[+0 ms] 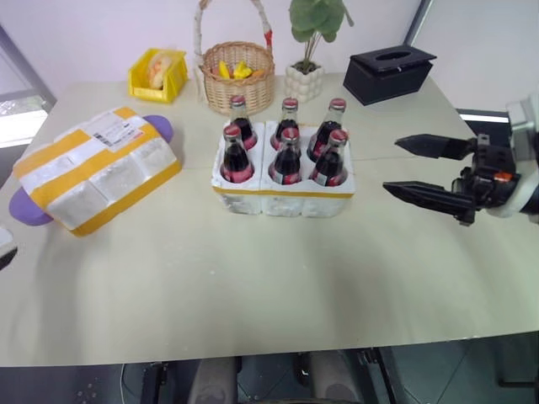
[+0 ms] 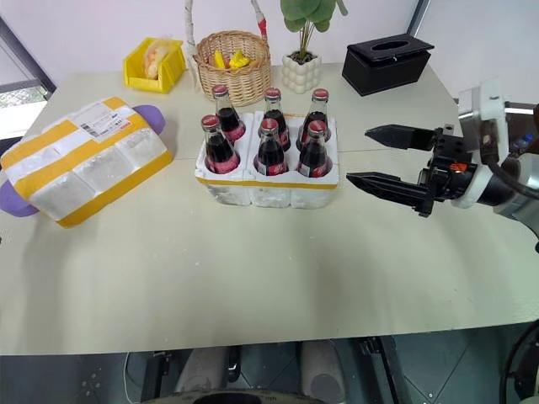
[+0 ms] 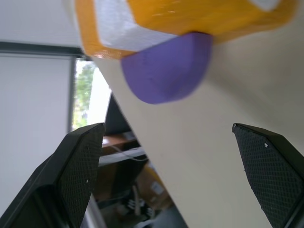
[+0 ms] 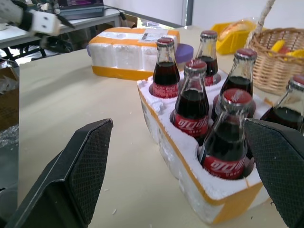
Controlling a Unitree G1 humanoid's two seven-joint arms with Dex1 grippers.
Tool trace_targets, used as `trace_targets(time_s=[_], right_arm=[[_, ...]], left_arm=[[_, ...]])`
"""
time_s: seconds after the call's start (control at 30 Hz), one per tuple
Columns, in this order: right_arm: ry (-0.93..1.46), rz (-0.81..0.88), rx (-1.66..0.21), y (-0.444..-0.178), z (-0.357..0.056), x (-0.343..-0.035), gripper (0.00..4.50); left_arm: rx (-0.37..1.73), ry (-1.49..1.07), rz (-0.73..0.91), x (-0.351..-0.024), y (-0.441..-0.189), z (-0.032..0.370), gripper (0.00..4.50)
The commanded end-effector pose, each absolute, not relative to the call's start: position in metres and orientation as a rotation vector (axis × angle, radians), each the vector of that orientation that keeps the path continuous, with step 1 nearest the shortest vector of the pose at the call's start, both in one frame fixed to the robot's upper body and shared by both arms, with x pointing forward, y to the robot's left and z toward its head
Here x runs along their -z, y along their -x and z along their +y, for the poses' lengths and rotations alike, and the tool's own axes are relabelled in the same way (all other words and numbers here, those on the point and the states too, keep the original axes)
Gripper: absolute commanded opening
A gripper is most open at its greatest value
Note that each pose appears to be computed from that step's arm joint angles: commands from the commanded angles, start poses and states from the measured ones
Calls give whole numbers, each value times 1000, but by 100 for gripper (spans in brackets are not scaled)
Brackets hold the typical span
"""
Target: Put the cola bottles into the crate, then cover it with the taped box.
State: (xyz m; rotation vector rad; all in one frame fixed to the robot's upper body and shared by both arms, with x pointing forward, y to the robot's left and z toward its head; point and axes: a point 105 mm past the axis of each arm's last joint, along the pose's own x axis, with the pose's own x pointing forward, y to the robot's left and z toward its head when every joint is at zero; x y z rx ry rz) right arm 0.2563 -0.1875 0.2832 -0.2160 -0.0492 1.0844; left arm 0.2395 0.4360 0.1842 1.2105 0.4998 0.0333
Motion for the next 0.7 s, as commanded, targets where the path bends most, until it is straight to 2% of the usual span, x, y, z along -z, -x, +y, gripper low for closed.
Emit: trace_targets(time_s=[0.03,0.3,0.5,0.7], right_arm=[[282,-109,-1099,-245,-184,-301,449],[304,-126,-1059,-237,-186,-311,449],[304,-125,-1037,-234,-187,-313,449],[307,-133,-1009,-232,-187,-315,449]], left_arm=[[-105,-1245,468,-176,-252,441,450],[-123,-1227,441,-152,-281,442,450],[-154,-1248,366,-153,-303,436,450],[-161,-1227,365,-142,-317,433,450]])
